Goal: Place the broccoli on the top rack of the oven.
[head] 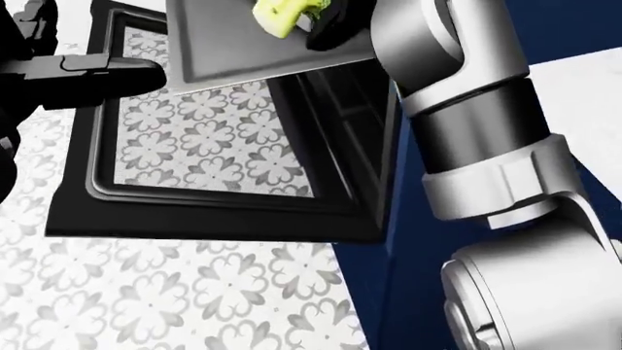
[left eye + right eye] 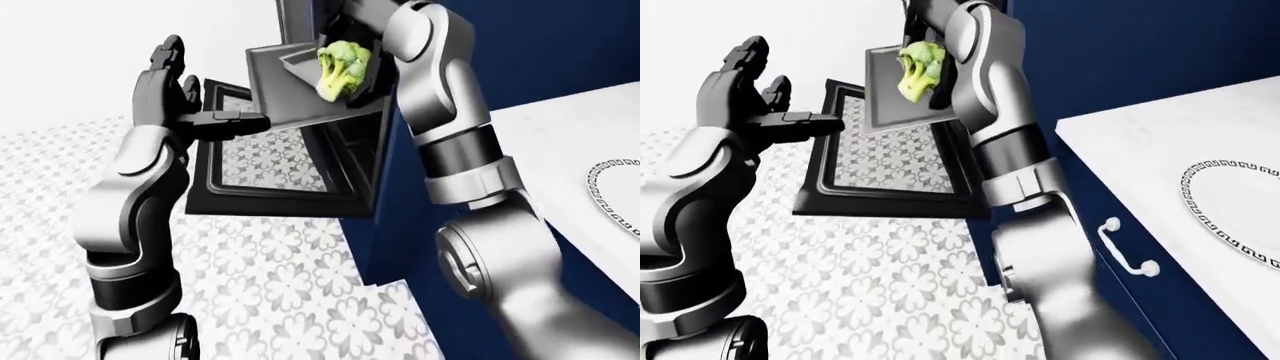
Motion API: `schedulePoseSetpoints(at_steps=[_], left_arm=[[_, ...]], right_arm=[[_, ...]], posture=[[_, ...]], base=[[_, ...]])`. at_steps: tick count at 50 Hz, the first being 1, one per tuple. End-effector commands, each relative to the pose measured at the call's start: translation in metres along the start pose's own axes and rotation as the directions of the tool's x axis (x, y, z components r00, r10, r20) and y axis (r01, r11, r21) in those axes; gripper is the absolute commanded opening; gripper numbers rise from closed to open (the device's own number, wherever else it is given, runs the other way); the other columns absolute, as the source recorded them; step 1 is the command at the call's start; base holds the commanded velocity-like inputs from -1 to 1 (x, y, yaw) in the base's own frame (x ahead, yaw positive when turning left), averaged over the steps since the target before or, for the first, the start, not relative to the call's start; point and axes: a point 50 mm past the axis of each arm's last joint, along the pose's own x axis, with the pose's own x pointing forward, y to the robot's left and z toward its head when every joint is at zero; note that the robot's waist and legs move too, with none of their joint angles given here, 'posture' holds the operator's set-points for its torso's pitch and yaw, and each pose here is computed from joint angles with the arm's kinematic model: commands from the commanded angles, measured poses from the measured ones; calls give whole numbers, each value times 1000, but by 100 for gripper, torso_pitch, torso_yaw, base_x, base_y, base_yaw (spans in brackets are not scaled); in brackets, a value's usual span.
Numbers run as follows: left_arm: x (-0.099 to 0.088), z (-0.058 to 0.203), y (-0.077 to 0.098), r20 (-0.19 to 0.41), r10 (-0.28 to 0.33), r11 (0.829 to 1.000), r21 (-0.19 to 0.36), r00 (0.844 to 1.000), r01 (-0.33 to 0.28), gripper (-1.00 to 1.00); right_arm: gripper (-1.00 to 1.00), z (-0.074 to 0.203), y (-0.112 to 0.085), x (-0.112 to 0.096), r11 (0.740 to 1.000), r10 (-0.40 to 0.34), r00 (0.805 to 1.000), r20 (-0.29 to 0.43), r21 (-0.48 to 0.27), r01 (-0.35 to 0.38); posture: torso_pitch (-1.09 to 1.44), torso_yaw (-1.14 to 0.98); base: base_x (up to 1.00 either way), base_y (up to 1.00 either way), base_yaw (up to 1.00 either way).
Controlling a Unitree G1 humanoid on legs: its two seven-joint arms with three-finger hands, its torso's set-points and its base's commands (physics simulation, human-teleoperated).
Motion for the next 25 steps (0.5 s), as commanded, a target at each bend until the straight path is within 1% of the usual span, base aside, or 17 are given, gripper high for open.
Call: schedulePoseSetpoints(at_steps=[1, 8, 20, 25], left_arm=[[-3, 15, 3, 80, 15, 1000, -1, 997, -15, 100], [-2, 15, 2, 78, 14, 1000, -2, 997, -14, 100], [-1, 15, 1, 78, 13, 1000, -2, 997, -12, 100], [-1, 14, 2, 77, 14, 1000, -3, 997, -14, 100]], right_arm=[[-100, 16, -18, -7, 997, -76, 995, 61, -16, 77], [-100, 17, -19, -6, 997, -75, 995, 66, -31, 77], [-100, 14, -19, -8, 996, -77, 995, 62, -35, 80], [-100, 14, -18, -7, 997, -76, 995, 59, -28, 77]], posture=[[0, 0], [0, 0], [0, 0], [0, 0]], base=[[0, 0, 0], [0, 0, 3], [-3, 0, 95], [0, 0, 3]])
